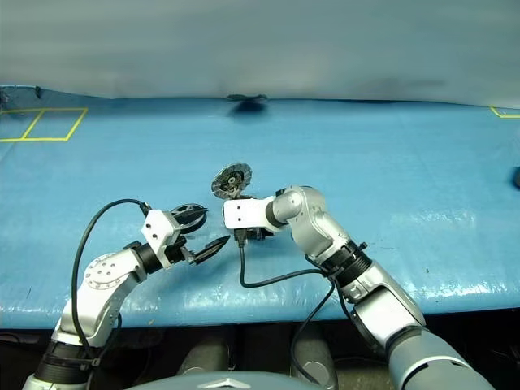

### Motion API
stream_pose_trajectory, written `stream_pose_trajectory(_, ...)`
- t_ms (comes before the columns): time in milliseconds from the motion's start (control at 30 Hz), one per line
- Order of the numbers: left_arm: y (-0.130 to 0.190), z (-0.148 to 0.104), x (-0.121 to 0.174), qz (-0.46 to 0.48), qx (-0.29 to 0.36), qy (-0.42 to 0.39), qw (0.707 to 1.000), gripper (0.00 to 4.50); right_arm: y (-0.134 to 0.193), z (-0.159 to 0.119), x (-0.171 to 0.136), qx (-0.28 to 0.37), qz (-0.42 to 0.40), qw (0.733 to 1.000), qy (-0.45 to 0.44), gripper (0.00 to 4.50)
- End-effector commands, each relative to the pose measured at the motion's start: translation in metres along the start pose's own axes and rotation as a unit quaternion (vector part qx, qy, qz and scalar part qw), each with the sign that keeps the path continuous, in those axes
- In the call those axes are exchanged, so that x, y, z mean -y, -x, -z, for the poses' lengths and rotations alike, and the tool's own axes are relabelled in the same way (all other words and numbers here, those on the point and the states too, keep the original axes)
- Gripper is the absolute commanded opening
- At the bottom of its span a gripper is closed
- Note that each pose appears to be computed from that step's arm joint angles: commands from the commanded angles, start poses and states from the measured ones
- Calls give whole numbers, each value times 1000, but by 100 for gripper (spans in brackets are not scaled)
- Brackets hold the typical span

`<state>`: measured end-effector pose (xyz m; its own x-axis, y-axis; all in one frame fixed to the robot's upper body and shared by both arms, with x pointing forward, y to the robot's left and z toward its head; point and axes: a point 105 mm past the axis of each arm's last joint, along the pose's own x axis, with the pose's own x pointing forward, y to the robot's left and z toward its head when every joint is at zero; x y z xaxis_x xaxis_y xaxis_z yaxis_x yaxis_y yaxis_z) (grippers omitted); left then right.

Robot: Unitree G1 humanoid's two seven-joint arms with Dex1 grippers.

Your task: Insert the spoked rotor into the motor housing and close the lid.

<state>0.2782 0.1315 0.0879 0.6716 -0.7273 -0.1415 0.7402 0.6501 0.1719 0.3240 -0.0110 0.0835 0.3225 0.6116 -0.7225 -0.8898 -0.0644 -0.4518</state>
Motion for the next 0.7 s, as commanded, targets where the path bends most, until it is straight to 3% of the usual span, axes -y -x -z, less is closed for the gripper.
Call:
stream_pose_trajectory(33, -3, -7, 0, 6, 11, -9, 1000, 450, -9, 17, -22, -29, -27, 998, -39, 199)
stream_pose_trajectory(467, -4, -4, 1, 9, 11, -5, 1000, 450, -14, 18, -25, -25, 49, 980, -189, 199)
stream_pose_trajectory(700, -7, -4, 3, 9, 14, -3, 1000, 450, -14, 21, -40, -42, 44, 980, -192, 199)
